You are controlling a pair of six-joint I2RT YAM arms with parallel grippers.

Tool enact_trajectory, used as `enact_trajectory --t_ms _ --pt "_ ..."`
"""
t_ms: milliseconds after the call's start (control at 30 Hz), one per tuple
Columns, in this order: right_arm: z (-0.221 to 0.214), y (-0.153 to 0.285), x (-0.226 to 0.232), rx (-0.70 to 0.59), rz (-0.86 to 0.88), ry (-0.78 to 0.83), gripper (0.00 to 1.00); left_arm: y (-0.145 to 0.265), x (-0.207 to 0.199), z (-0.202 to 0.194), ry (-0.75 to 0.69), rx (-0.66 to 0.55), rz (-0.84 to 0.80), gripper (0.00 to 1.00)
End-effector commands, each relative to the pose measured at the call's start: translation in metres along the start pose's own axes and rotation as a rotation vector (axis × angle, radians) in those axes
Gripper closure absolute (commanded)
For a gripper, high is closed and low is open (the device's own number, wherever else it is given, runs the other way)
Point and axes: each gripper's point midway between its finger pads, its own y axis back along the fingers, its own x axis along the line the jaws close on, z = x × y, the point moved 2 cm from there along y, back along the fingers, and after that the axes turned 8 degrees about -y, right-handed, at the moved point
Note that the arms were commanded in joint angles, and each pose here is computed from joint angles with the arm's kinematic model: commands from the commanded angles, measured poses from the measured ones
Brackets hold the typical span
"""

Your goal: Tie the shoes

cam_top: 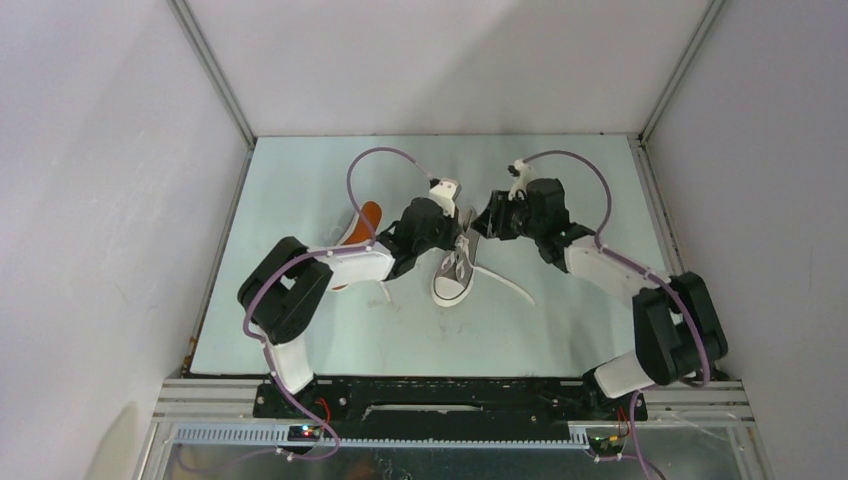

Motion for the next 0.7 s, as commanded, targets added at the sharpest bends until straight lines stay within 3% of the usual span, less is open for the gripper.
enact_trajectory --t_ms 0,167,367,667 --pt "-0.018 0.02 -0.007 -0.021 -0.1 -0.158 0.51 0.0 -0.003 0.014 0.033 -0.067 -0.061 1.0" --pt "-0.048 0.025 -0.008 0.027 -0.066 -0.049 0.45 0.001 -0.002 0.014 0.082 -0.067 -0.12 1.0" --pt "-0.063 0.009 -0.011 0.093 0.015 0.128 0.46 0.0 0.001 0.008 0.101 -0.037 -0.154 1.0" --pt "-0.068 -0.021 -0.014 0.136 0.017 0.205 0.5 -0.005 0.002 0.003 0.089 0.012 -0.174 1.0"
